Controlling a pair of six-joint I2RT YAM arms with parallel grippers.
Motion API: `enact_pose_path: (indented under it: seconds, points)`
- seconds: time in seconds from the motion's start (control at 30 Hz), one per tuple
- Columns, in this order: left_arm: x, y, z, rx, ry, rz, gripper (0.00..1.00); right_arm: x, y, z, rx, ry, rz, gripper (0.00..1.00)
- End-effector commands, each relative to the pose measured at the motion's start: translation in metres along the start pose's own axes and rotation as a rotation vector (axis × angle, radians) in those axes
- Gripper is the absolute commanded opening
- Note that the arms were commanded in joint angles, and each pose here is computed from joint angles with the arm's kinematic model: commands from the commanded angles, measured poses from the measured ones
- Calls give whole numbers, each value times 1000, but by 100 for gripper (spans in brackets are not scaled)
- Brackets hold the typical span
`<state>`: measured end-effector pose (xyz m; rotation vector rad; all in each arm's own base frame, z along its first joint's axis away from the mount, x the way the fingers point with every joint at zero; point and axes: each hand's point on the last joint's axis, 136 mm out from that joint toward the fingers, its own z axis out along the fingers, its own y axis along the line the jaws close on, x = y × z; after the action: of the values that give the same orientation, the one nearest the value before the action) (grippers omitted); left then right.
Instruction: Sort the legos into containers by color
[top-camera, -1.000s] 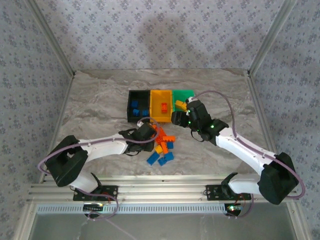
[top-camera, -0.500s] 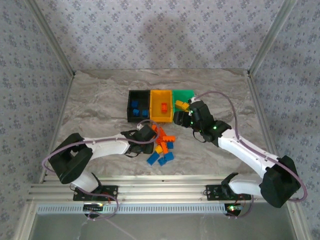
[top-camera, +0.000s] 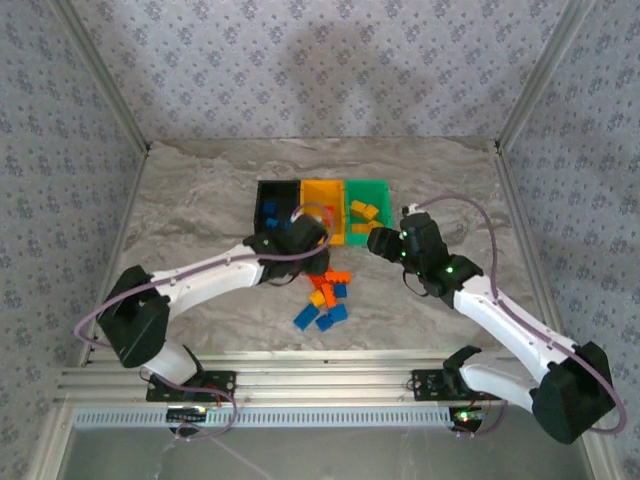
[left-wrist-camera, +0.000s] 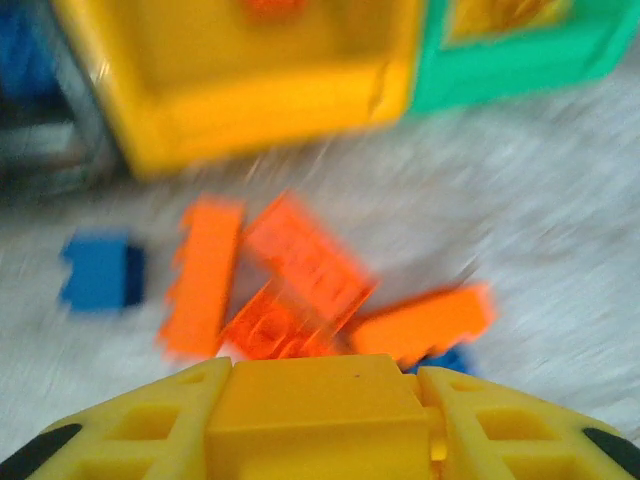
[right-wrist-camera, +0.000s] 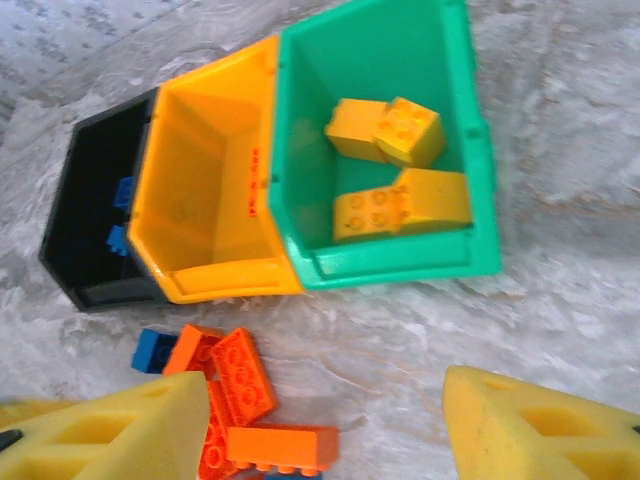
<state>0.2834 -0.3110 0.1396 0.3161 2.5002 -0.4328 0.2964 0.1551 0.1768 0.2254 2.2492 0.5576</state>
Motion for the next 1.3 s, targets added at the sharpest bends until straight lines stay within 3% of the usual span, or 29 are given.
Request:
enact_pose_path:
  seconds: [0.0, 0.13, 0.4, 0.6, 0.77, 1.0, 1.07, 1.27]
  points:
    - [-38, -30, 15, 48, -34, 63, 34, 11, -26, -8, 71, 10, 52, 66]
    - [-80, -54, 43, 65, -57, 75, 34, 15, -37, -16, 87, 7, 67, 66]
    - [-119, -81, 92, 65, -56, 86, 35, 20, -45, -22, 92, 5, 79, 66]
    - [-128, -89, 109, 57, -46, 72, 51, 19, -37, -23, 54, 11, 69, 67]
    - [-149, -101, 90, 96, -93, 54, 71, 21, -31, -22, 23, 25, 64, 70]
    - [-175, -113, 19, 202, -204, 18, 94, 28, -21, -13, -10, 68, 58, 72]
    - [-168, -108, 2, 231, -224, 5, 99, 33, -16, -8, -20, 89, 46, 72]
    - [-113, -64, -39, 226, -242, -47, 100, 58, 9, 17, -33, 180, -39, 75]
